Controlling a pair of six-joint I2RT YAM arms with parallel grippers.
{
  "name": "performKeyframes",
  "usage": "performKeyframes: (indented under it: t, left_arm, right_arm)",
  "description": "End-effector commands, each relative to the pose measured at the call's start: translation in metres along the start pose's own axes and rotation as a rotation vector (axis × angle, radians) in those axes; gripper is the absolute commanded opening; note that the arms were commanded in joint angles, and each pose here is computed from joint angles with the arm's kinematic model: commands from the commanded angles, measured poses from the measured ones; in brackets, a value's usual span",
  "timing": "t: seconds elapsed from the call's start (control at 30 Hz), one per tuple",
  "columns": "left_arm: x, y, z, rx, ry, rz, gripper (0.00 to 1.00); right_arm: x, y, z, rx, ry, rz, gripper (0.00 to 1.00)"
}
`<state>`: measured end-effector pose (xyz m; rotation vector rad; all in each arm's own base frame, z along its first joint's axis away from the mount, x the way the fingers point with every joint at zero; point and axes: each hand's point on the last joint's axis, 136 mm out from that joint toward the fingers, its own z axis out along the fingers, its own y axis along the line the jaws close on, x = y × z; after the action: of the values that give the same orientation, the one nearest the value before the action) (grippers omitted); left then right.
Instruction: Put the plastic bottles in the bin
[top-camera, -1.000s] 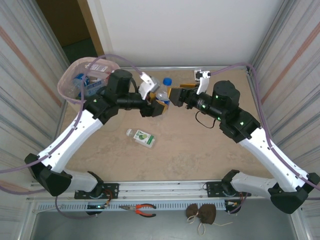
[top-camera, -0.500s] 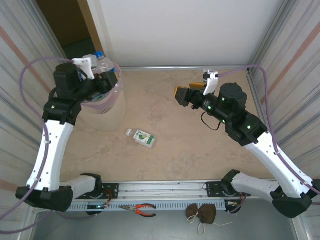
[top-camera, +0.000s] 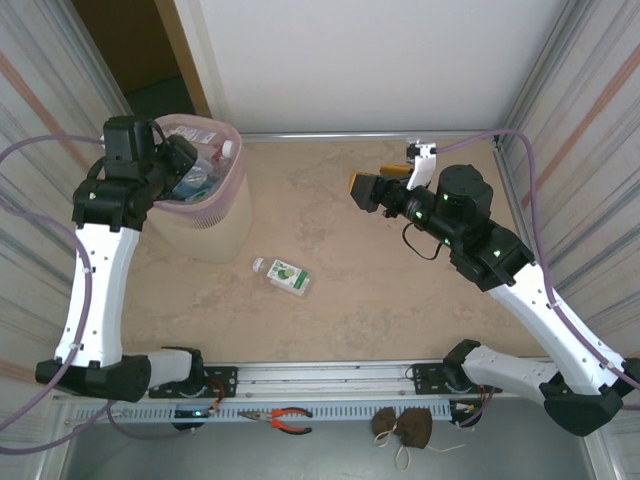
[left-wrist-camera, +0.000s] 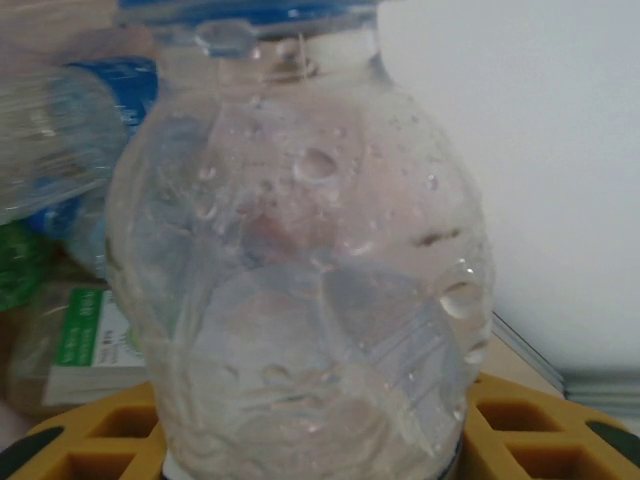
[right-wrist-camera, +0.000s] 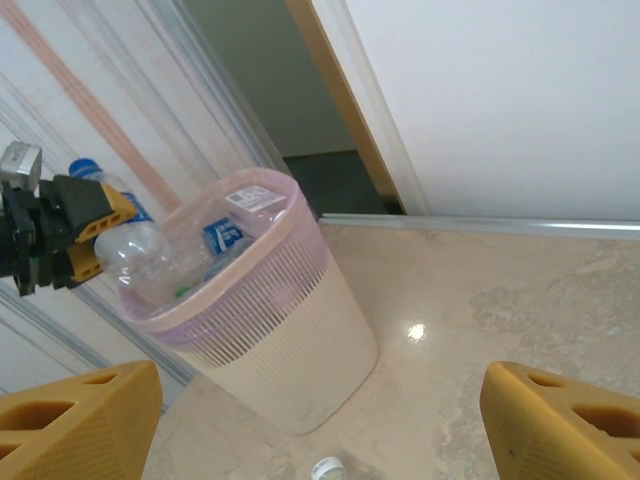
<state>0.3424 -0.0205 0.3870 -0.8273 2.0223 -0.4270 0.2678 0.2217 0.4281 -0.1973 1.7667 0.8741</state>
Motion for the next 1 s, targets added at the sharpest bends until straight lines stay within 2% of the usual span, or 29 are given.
performKeyframes:
  t: [0.0,0.13,0.33,0.43,0.53,0.63,0.8,0.97]
  left_arm:
    - [-0.007,0.034,-0.005,-0.167,-0.030,-0.080,0.46]
    - [-0.004,0.046,0.007,-0.212,-0.002,-0.111,0.48]
    - [0.008,0.058,0.027,-0.255,0.060,-0.130,0.56]
    - [0.012,0.063,0.030,-0.271,0.071,-0.139,0.63]
    - [0.012,0.064,0.029,-0.274,0.072,-0.135,0.76]
    - [0.009,0.062,0.024,-0.272,0.066,-0.123,0.80]
    - [0.000,0.054,0.017,-0.235,0.037,-0.096,0.79]
    - [-0.012,0.031,0.015,-0.123,0.005,-0.019,0.73]
  right_arm:
    - [-0.001,-0.001,-0.001,0.003,-0.006,-0.010,0.82]
    - [0.000,-0.003,-0.002,0.008,-0.006,-0.006,0.82]
    - [0.003,-0.007,-0.003,0.017,-0.003,0.000,0.82]
    - [0.002,-0.007,-0.005,0.019,-0.005,-0.002,0.82]
    - [0.002,-0.008,-0.006,0.022,-0.005,-0.002,0.82]
    - [0.001,-0.009,-0.006,0.025,-0.007,-0.002,0.82]
    - [0.001,-0.007,-0.006,0.018,-0.005,-0.002,0.82]
    - [0.001,-0.008,-0.007,0.023,-0.006,-0.005,0.82]
